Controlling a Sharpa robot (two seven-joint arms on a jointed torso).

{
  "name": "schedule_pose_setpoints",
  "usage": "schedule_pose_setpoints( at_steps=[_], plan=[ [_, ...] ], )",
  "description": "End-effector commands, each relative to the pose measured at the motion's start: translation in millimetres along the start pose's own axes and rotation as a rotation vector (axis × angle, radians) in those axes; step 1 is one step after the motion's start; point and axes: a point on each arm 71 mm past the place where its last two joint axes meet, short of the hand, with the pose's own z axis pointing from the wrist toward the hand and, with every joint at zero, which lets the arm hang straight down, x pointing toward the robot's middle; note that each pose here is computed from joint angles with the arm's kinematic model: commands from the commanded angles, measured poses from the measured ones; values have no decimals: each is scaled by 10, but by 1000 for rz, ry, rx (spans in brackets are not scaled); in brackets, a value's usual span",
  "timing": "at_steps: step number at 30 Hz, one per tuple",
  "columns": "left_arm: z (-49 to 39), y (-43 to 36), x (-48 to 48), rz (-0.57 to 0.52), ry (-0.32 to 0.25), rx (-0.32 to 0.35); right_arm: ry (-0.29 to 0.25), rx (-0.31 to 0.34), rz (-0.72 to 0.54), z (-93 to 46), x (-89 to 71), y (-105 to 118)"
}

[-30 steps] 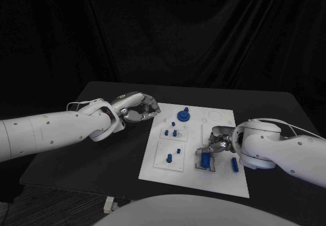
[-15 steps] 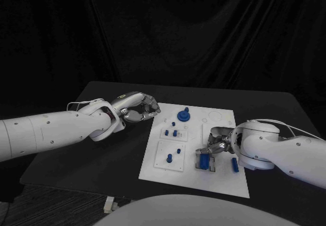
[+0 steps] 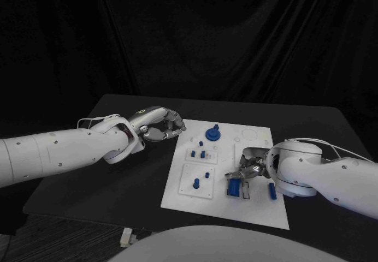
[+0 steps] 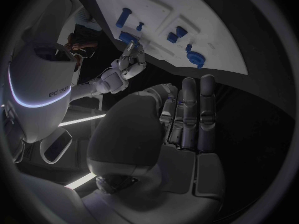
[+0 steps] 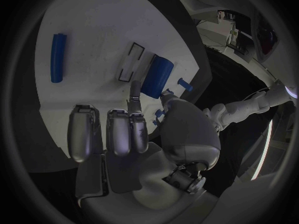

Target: Assemble the parts on the task board

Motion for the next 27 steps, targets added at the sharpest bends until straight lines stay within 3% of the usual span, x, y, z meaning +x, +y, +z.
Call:
schedule_pose_setpoints(
  at_steps=[1,15,27],
  plan=[
    [7,-12,9,-6,1,8,17,8,-5,3,30,6],
    [9,-14,11,-7,2,8,6,14,5,-11,22,-42],
    [-3,-9,5,-6,1,5,-120,27,39,-173,-138,-268]
  ],
)
